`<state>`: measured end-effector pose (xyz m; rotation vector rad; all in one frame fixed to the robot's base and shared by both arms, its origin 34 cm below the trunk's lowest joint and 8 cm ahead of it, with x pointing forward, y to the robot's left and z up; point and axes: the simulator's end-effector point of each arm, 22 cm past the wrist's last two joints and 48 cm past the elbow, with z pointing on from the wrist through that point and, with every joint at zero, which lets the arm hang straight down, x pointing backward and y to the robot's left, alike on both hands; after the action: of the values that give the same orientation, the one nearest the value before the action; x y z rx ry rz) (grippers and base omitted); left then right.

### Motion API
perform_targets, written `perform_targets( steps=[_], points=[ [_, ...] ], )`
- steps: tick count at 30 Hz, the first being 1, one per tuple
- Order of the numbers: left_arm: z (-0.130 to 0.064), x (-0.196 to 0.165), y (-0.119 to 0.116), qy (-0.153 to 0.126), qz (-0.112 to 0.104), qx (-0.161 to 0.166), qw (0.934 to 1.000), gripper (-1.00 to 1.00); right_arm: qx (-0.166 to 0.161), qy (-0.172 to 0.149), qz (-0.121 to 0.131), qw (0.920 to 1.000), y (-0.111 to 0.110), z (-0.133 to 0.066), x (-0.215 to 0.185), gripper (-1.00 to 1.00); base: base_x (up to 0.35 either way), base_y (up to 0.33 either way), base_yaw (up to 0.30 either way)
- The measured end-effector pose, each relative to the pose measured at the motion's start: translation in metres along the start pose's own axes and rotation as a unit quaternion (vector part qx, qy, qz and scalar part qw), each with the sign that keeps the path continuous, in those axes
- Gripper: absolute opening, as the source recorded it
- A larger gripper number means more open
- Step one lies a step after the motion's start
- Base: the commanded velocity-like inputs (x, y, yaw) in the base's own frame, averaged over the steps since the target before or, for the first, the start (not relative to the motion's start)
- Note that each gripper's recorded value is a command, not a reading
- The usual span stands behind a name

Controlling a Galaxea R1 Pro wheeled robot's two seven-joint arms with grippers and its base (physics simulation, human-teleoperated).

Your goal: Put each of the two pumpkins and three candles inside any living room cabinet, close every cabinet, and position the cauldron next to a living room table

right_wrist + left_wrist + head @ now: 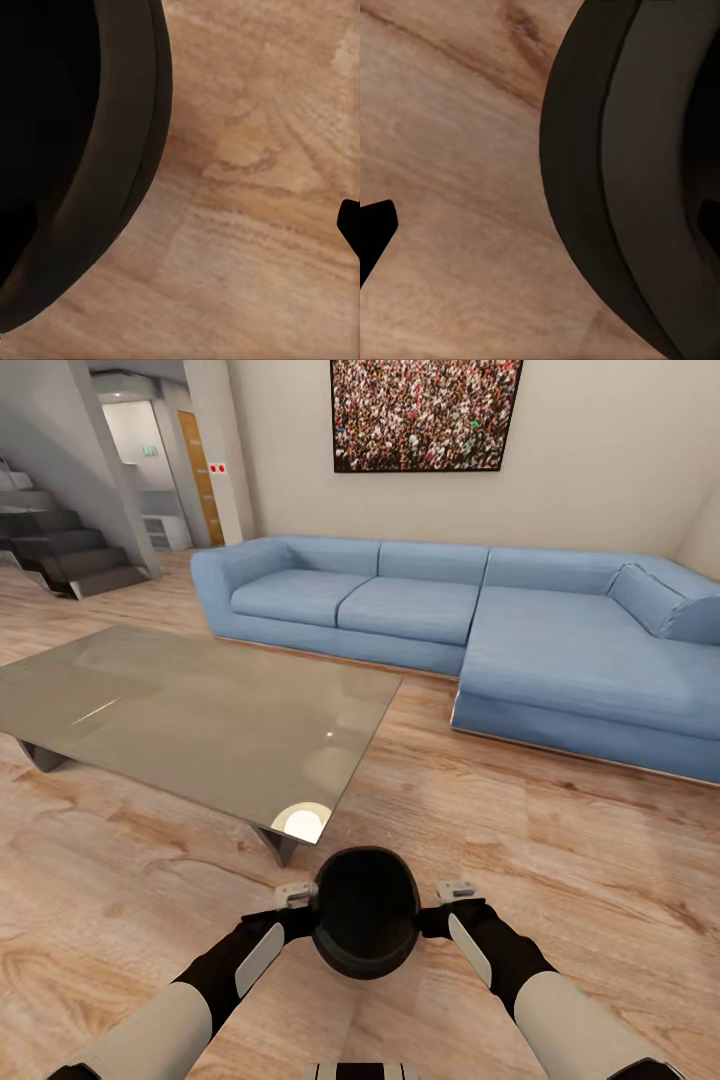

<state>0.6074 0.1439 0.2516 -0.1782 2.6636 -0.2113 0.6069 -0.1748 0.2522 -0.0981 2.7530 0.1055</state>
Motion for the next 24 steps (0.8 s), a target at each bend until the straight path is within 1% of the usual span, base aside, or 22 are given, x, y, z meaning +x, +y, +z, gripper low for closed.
perform_targets(
  steps=[24],
  points=[
    [-0.0013, -0.0063, 0.0002, -0.007, 0.001, 0.001, 1.0000, 1.00, 0.004, 0.000, -0.003, 1.0000, -0.0028, 0.0002, 0.0005, 1.00, 0.000, 0.000, 0.000]
  ],
)
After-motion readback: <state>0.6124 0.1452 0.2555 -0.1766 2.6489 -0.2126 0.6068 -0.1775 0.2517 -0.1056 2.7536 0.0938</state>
